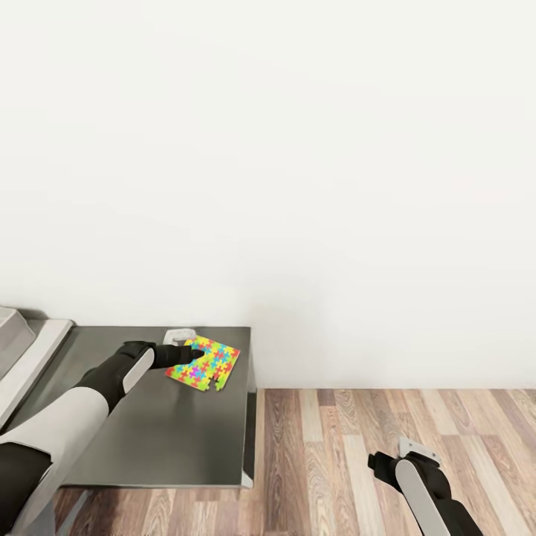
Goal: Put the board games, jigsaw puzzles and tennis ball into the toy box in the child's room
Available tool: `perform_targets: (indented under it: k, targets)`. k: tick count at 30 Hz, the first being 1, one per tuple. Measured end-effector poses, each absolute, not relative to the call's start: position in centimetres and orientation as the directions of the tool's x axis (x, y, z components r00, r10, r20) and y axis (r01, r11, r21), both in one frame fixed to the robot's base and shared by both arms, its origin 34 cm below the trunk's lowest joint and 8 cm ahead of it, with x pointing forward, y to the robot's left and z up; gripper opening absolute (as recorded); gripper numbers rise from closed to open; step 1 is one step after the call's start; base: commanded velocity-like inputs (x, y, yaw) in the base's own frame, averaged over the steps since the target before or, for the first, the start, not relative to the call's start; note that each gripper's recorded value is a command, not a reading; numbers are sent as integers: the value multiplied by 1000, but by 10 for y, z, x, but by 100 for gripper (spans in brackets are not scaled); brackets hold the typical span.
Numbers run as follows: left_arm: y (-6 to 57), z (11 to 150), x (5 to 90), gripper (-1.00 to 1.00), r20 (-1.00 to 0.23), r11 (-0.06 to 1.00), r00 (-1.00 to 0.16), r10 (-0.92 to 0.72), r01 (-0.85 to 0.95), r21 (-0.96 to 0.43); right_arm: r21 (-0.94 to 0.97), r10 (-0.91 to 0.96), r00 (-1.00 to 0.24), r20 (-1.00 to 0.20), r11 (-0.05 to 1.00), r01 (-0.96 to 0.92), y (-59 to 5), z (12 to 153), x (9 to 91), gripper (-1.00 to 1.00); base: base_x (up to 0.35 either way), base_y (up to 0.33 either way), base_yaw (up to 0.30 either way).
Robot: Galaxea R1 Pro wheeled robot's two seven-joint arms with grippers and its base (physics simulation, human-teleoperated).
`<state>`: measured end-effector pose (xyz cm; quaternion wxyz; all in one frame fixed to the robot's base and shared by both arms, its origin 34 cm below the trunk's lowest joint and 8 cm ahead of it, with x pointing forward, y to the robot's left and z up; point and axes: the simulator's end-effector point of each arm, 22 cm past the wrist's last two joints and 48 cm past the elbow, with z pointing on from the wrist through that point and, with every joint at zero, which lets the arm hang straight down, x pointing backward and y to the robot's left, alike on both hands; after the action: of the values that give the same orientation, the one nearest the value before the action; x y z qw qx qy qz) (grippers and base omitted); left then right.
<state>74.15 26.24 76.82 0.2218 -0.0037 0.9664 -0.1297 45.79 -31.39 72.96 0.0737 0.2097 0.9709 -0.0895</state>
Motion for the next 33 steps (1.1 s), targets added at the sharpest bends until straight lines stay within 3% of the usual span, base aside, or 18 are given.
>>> perform_targets:
  k: [16,33]
  targets:
    - [262,768,741,100,-427,966,-902,-67,49,-254,-146,390,-901,-192,896,419,-314,730,460,100,-34,-47,0]
    - [262,768,741,100,-426,967,-902,-64,49,-249,-149,391,-902,-184,895,419,-314,728,457,100,76,-176,0]
